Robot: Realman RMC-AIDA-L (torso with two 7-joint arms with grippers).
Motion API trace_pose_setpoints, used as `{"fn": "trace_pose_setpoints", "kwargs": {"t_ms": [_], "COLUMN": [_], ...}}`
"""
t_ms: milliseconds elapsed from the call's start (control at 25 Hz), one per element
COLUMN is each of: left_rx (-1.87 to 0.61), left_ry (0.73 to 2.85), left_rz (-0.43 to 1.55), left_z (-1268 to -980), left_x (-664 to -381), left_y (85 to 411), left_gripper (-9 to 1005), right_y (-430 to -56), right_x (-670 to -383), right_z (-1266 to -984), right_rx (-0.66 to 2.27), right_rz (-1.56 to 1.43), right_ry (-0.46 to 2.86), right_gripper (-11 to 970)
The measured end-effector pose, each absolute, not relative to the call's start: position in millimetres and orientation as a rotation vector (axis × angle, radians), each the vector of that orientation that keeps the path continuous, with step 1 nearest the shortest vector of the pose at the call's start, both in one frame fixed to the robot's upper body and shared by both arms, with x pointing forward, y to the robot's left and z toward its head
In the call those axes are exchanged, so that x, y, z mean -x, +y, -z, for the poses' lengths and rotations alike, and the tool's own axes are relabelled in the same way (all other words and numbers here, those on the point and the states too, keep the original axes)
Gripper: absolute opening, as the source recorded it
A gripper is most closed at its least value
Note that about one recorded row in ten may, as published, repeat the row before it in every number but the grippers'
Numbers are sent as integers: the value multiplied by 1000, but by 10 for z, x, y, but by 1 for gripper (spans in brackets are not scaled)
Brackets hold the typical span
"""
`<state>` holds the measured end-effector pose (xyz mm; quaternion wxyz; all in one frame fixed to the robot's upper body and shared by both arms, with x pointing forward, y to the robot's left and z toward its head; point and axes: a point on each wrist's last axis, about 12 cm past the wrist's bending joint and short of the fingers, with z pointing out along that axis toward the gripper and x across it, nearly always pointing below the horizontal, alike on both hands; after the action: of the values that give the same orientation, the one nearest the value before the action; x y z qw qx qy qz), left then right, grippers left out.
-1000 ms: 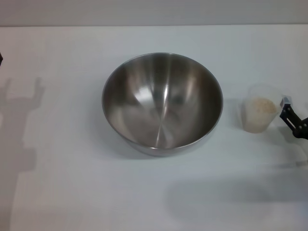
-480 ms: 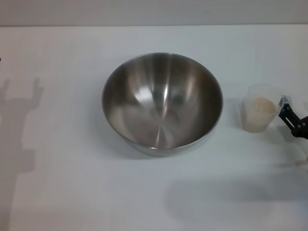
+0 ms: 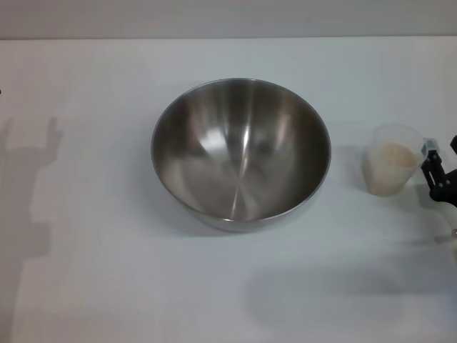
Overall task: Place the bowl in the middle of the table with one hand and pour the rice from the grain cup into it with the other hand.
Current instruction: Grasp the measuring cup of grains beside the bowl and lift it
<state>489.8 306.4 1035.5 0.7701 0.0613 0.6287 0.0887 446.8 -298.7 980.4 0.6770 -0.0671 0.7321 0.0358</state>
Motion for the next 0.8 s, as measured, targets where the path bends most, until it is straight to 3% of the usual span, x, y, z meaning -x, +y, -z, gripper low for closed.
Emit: {"fn": "trace_pose_setpoints", "kwargs": {"t_ms": [240, 800], "left_rx": [-135, -135], "left_ry": [1370, 1376], "left_rz": [-198, -198], "left_z": [-10339, -10325], "left_x": [-4887, -4877], "left_y": [3075, 3074], "left_gripper": [813, 813], "right_y": [-2973, -2980], "right_x": [-4495, -4484], "right_z": [-9815, -9880], "right_rx": [155, 147], "right_rz": [-84, -85], "right_ry": [1640, 1583], "right_gripper": [375, 18]}}
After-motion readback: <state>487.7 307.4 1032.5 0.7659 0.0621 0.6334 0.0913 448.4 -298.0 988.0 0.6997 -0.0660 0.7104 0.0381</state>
